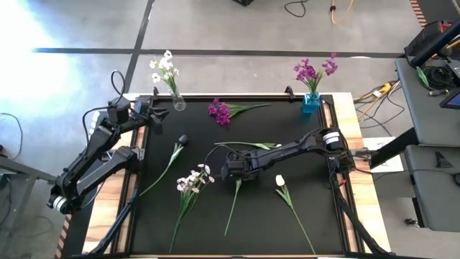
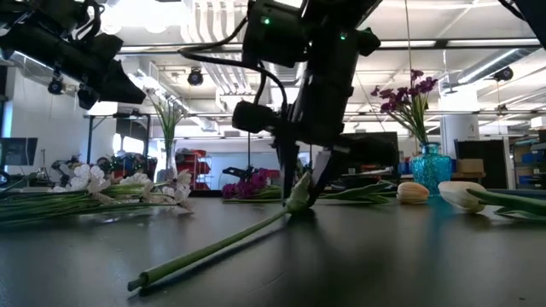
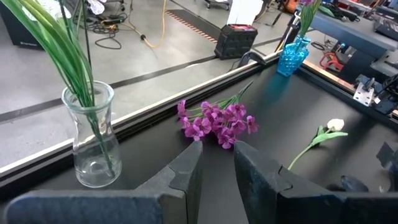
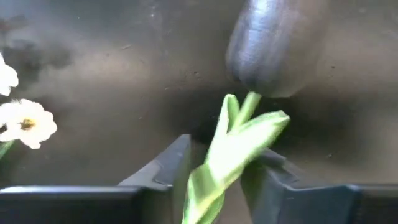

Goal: Sort flowers into vase by color
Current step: Put the right black flower into the blue vase

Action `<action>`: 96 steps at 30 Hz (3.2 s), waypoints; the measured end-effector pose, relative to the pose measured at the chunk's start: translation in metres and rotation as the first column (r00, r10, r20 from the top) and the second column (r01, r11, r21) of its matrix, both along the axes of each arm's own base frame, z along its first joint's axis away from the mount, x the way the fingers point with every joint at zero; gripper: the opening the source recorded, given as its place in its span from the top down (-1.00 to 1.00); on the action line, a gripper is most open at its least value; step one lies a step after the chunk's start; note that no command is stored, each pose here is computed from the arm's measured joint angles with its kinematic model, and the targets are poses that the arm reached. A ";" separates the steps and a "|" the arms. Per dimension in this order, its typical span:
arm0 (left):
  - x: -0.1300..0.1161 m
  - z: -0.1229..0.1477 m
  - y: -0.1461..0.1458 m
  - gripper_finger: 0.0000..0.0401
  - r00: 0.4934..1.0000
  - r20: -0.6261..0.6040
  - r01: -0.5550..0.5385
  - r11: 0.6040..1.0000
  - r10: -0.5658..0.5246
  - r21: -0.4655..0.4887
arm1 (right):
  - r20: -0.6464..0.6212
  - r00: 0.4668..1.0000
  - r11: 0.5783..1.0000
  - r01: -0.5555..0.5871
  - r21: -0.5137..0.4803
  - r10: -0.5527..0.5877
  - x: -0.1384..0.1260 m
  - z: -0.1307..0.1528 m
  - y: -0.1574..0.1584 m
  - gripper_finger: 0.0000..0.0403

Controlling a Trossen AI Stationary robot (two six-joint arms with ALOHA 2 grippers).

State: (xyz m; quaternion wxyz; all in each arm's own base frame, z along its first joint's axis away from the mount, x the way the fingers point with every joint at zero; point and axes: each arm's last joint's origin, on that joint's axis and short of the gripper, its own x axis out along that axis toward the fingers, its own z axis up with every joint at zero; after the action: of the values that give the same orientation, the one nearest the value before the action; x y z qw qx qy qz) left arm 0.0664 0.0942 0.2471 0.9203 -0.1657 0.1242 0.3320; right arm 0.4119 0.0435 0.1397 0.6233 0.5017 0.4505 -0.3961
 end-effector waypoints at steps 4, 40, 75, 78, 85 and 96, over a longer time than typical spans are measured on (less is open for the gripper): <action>0.000 0.000 0.000 0.62 1.000 0.017 -0.009 1.000 0.010 -0.021 | -0.001 0.996 0.992 -0.084 -0.090 0.084 -0.007 0.019 -0.007 0.87; 0.001 0.009 0.002 0.62 0.995 0.094 -0.020 0.999 0.016 0.037 | -0.053 0.994 0.103 -0.063 -0.993 0.090 -0.295 0.277 -0.099 0.96; 0.001 0.010 0.002 0.62 0.997 0.078 -0.012 0.998 0.007 0.059 | 0.053 0.998 -0.090 0.051 -0.995 -0.017 -0.319 0.181 -0.170 0.96; 0.001 0.010 0.002 0.62 0.997 0.078 -0.012 0.998 0.007 0.059 | 0.066 0.998 -0.071 0.065 -0.995 -0.015 -0.318 0.170 -0.171 0.96; 0.001 0.010 0.002 0.62 0.997 0.078 -0.012 0.998 0.007 0.059 | 0.053 0.998 -0.018 0.053 -0.998 -0.016 -0.315 0.149 -0.174 0.95; 0.001 0.010 0.002 0.62 0.997 0.078 -0.011 0.998 0.007 0.059 | -0.054 0.989 0.119 -0.038 -0.992 -0.139 -0.308 0.137 -0.186 0.72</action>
State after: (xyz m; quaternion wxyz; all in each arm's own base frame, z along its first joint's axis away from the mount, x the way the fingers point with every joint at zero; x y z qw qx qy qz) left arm 0.0676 0.0960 0.2567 0.9274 -0.1517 0.0776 0.3329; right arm 0.1037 -0.1421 0.2770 0.7533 -0.0505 0.0975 -0.6484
